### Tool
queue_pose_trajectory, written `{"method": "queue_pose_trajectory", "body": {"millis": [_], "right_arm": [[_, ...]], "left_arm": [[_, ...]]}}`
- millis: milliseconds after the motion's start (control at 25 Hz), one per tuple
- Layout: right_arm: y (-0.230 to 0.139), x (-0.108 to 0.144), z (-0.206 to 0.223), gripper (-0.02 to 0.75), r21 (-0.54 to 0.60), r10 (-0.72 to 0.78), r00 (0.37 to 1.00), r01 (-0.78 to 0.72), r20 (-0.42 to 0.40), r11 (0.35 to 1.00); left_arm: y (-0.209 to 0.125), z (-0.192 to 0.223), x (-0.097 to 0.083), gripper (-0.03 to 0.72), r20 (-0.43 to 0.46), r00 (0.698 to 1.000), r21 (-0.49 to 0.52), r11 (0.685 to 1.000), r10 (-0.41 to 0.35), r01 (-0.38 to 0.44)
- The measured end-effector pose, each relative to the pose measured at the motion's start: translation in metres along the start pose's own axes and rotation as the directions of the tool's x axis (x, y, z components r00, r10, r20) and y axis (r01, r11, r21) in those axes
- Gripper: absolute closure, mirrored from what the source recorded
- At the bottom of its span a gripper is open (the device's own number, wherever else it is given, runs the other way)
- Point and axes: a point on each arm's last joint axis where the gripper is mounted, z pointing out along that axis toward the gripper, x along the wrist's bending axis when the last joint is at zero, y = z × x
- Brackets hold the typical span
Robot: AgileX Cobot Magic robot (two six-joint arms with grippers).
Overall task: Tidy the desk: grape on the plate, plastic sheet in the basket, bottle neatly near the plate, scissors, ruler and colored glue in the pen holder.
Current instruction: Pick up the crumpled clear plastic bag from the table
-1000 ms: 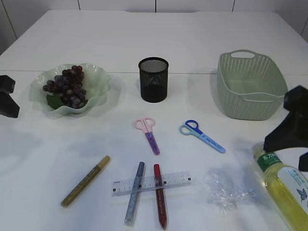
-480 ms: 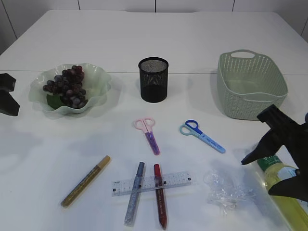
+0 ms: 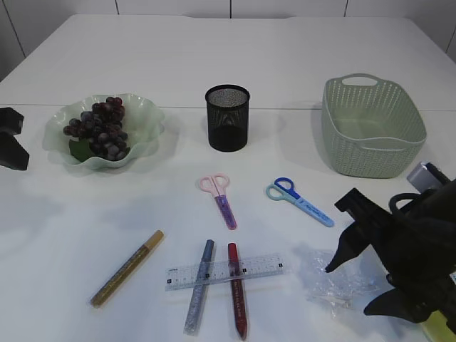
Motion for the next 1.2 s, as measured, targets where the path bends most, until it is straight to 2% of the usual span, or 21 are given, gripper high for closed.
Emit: {"method": "queue_pose_trajectory", "body": {"millis": [120,280,400,680,1040,1200], "right_arm": [[0.004,0.001,0.009,0.24,-0.008,0.013,1.0,-0.013,0.012,1.0],[0.007,0.004,0.01,0.166,-0.044,0.011,1.0,-0.012,-0.024,0.999],[0.01,0.003,0.014,0.143,-0.06,0.029,1.0,-0.029,-0.005,0.998],[0.018,-0.004,0.031,0.141,-0.096,0.088,0.992,-0.08,0.089,0.992],[0.027,-0.002,0.047,0.141,-0.129,0.121,0.99,-0.112,0.065,0.985],[0.03,-0.003,0.059,0.143,-0.127,0.147,0.986,-0.136,0.08,0.983]], "left_arm": [[0.0,0.0,0.0,0.38,0.0,1.0,0.0,1.0,0.0,0.0],[0.0,0.0,0.0,0.38,0.0,1.0,0.0,1.0,0.0,0.0],[0.0,0.0,0.0,0.38,0.0,1.0,-0.002,1.0,0.0,0.0],[0.001,0.0,0.001,0.38,-0.008,1.0,-0.006,1.0,0.01,-0.01],[0.001,0.0,0.001,0.38,-0.013,1.0,-0.008,1.0,0.015,-0.015],[0.002,0.0,0.001,0.38,-0.015,1.0,-0.016,1.0,0.019,-0.019]]}}
